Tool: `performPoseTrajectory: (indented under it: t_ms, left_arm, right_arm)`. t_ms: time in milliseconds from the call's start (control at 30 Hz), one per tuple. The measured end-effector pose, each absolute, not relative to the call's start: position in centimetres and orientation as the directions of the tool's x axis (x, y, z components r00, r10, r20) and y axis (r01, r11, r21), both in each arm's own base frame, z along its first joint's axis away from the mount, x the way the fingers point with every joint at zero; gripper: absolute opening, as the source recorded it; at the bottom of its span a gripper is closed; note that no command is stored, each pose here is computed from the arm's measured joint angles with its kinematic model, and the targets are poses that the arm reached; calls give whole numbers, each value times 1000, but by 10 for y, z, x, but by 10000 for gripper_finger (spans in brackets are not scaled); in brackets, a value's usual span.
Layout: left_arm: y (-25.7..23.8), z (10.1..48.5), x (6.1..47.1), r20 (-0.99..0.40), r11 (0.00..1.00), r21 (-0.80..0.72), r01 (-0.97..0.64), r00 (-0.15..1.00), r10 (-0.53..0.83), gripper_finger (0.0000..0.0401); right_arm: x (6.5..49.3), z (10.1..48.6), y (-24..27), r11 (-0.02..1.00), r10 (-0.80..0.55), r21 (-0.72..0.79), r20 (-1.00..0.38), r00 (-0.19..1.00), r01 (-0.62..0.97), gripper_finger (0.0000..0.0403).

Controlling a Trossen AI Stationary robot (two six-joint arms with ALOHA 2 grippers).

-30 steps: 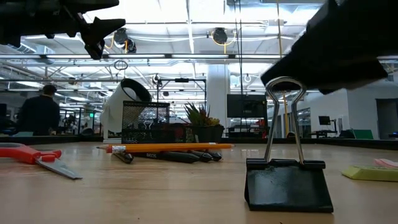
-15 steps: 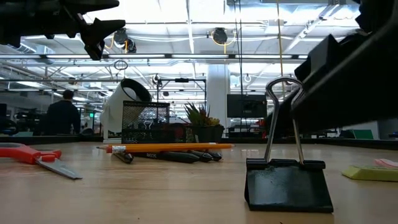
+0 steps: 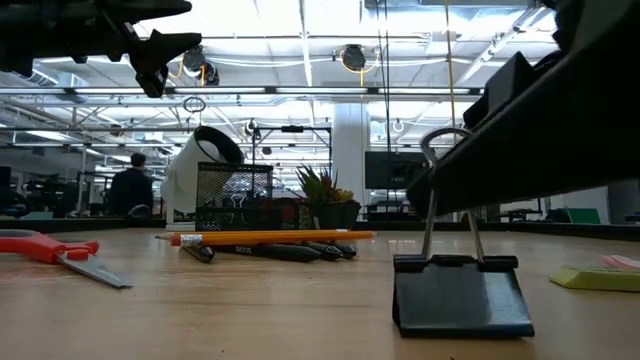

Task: Pick and place office supplies into organizer
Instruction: Put the black binder clip into the black desk organizer

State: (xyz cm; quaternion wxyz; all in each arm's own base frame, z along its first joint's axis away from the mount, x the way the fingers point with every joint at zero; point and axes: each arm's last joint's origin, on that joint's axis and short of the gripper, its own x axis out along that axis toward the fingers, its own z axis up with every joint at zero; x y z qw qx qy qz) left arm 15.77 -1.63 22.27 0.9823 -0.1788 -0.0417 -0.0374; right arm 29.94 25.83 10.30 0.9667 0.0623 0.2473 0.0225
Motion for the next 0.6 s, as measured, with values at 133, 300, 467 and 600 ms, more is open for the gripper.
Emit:
performPoseTrajectory:
  t_ms: [133,300,467,600]
  left_arm:
    - [-16,223,158,95,933,-348,89,994,-59,186]
    - [-16,223,158,95,933,-348,88,994,-58,186]
    - [-16,223,158,95,933,-348,88,994,-58,186]
    - [-16,223,158,95,933,-348,88,994,-58,186]
  right_arm:
    - [300,103,258,993,74,115,-476,876,-21,51]
    - [299,103,258,994,76,104,-476,876,-29,8]
    - [299,103,258,996,71,86,-475,877,-34,13]
    - [300,103,258,998,51,55,-468,882,-28,11]
